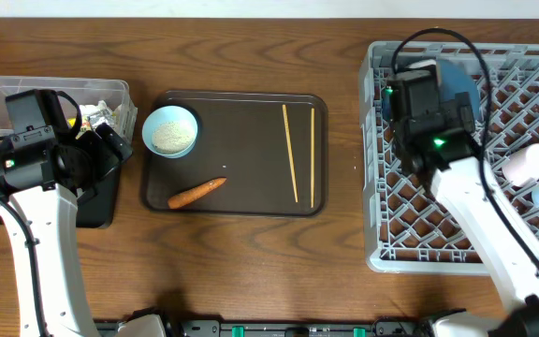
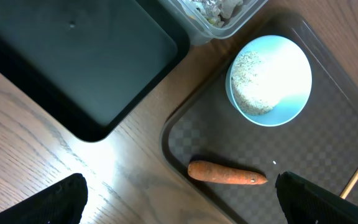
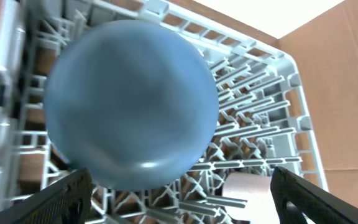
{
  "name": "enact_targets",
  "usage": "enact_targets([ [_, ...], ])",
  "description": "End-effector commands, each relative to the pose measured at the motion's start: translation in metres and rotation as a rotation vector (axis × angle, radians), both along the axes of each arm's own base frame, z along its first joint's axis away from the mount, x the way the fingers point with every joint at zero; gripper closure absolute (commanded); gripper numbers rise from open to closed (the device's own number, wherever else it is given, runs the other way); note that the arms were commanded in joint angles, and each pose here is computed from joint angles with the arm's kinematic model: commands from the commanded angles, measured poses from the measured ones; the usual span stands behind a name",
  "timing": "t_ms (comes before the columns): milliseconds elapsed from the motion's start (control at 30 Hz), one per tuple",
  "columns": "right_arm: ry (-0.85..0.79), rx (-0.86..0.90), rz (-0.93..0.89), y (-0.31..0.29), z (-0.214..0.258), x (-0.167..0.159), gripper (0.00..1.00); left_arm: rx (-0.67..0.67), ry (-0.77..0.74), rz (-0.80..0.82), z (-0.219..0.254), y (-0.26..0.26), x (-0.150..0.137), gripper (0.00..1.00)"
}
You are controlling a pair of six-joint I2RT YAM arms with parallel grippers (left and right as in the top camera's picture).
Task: Sort waste into correct bins and load items into the dishwasher rack
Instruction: 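Lower the teal bowl into the rack's back corner and release it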
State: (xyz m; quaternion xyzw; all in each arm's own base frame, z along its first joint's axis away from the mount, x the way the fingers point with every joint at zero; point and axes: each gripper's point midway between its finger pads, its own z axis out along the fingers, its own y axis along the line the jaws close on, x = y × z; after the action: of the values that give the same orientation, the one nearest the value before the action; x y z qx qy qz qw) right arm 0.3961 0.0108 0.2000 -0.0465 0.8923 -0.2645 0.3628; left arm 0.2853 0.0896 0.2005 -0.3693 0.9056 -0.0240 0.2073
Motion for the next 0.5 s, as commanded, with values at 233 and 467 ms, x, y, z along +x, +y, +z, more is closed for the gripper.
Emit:
enact_targets([
  [233, 0.019, 0.082, 0.021, 0.007, -0.006, -0.003, 0.10, -0.008, 0.015, 0.016, -0.004, 0.001, -0.002, 0.01],
  [467, 0.051, 0.119, 0.056, 0.015, -0.012, -0.006, 0.07, -0.009, 0.014, 0.014, -0.004, 0.000, -0.002, 0.02],
])
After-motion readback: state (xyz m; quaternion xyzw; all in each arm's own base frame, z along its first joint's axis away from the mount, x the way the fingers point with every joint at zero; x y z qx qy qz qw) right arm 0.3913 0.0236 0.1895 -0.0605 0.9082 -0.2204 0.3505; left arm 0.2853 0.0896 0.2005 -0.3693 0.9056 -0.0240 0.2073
